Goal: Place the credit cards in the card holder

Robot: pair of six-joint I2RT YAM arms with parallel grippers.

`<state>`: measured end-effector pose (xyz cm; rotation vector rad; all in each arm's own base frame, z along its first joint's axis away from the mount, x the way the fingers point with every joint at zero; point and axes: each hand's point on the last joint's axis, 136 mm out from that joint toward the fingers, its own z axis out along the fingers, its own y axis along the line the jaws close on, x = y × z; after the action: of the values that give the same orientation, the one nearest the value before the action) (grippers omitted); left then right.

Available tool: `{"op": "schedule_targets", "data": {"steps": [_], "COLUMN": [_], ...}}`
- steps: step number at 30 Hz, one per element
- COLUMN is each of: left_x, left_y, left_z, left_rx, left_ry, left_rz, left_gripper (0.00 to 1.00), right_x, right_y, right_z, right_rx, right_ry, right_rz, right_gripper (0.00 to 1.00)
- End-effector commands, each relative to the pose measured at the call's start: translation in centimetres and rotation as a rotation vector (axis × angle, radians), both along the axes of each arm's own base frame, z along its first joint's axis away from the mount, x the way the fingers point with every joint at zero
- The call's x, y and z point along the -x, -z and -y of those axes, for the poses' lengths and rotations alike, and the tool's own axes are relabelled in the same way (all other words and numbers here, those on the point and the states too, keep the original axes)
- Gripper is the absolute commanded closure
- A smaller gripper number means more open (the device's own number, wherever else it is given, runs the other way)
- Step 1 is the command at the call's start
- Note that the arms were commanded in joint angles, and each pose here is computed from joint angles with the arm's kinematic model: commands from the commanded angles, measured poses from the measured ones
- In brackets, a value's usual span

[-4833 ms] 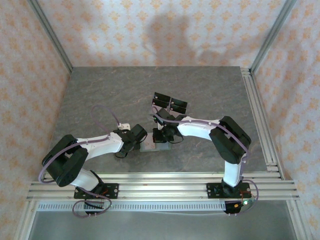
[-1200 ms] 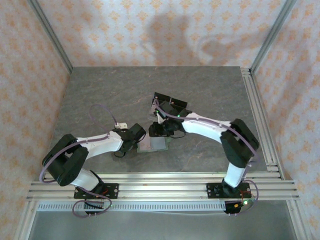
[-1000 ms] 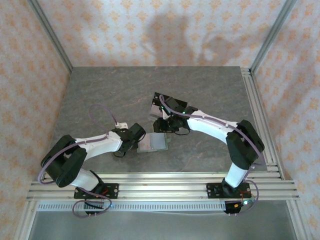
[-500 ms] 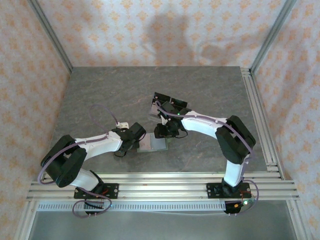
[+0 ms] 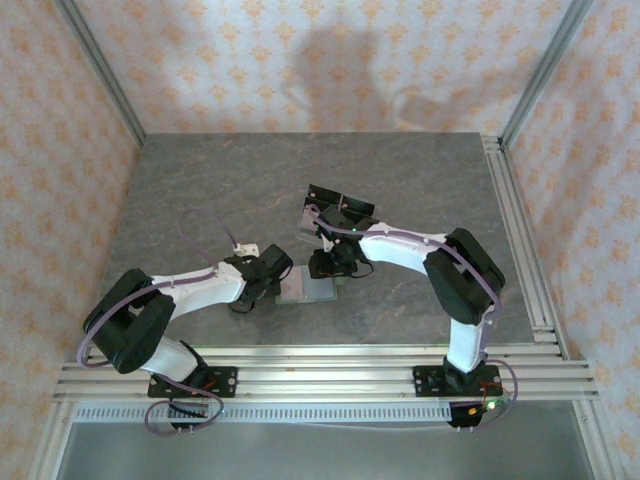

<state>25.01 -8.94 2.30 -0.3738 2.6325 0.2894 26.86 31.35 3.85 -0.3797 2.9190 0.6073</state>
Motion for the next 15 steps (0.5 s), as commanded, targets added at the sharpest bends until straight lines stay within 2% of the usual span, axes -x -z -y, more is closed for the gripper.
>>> {"op": "schedule_targets", "data": {"steps": [1, 6, 15], "left_x": [-0.2, -0.2, -0.2], "left_y": [0.1, 0.2, 0.3], "left_z": [0.0, 0.0, 0.2], "left_rx": [-0.008, -0.007, -0.002], "left_ry": [0.002, 0.001, 0.003], "left_rz": [0.003, 0.000, 0.000], "left_gripper": [0.00, 0.00, 0.00], "right_x": [0.4, 0.6, 0.7], "right_y": [1.5, 1.9, -0.3], "right_z": [0.1, -0.2, -2.4], "right_rx": [-0.008, -0.058, -0.249], "right_ry": [0.006, 0.021, 0.027], "right_rz": [-0.036, -0.072, -0.102], "right_gripper": [0.56, 0.56, 0.56]}}
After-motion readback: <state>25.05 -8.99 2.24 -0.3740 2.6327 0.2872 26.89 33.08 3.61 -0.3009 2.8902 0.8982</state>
